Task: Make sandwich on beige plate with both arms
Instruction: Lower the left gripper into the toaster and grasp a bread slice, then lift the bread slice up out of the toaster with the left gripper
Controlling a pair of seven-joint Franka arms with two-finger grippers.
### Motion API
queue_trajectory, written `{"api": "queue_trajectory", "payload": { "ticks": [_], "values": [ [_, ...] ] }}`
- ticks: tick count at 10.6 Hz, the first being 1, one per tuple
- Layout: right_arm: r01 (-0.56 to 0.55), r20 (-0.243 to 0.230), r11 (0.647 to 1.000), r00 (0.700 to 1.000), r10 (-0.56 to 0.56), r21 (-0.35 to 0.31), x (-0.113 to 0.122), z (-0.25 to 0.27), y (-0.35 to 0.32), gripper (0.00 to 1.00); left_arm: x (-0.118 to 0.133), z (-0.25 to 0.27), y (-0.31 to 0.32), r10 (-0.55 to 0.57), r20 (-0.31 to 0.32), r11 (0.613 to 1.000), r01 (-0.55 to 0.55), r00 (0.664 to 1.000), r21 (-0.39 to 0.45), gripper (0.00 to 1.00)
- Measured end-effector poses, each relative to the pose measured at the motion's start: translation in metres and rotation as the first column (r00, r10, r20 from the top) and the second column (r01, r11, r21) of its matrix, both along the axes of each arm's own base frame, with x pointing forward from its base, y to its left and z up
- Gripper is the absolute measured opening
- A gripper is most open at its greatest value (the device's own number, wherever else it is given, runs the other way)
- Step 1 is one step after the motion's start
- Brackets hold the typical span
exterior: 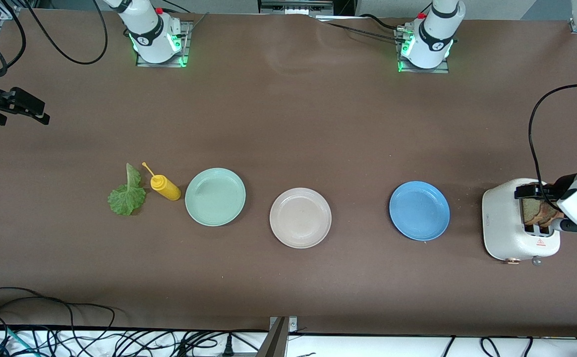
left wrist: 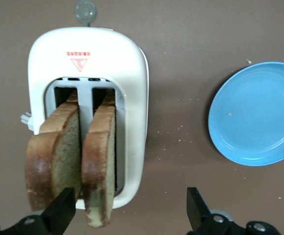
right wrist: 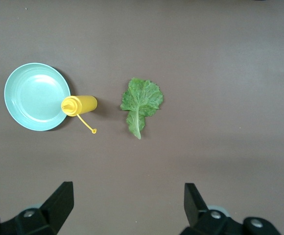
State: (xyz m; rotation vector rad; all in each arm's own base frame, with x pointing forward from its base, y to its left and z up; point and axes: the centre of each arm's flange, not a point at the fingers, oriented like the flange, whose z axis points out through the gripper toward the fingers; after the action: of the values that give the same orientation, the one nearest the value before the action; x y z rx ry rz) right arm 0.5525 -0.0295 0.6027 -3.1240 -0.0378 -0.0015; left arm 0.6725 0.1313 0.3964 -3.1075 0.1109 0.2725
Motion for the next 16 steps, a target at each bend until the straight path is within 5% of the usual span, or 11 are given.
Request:
{"api": "queue_trajectory", "payload": {
  "ticks": [8,9,13,16],
  "values": [
    [0.0,-0.001,1.0,1.0,0.0,0.0,0.0,0.0,0.0,1.0,0.006,-0.028,0.011,0.003,0.001,1.0,-0.003,1.0,-0.001,0.93],
    [0.0,-0.001,1.0,1.0,0.0,0.0,0.0,0.0,0.0,1.0,0.006,-0.031,0.01,0.002,-0.003,1.0,-0.002,1.0,-0.002,0.88],
    [0.0,-0.002,1.0,1.0,0.0,0.0,0.0,0.0,0.0,1.0,0.008,-0.032,0.003,-0.011,-0.003,1.0,0.011,1.0,0.0,0.3],
    [0.0,-0.002,1.0,1.0,0.0,0.0,0.0,0.0,0.0,1.0,0.008,-0.03,0.007,-0.041,-0.009,0.998,0.041,0.999,0.037,0.16]
  ]
}}
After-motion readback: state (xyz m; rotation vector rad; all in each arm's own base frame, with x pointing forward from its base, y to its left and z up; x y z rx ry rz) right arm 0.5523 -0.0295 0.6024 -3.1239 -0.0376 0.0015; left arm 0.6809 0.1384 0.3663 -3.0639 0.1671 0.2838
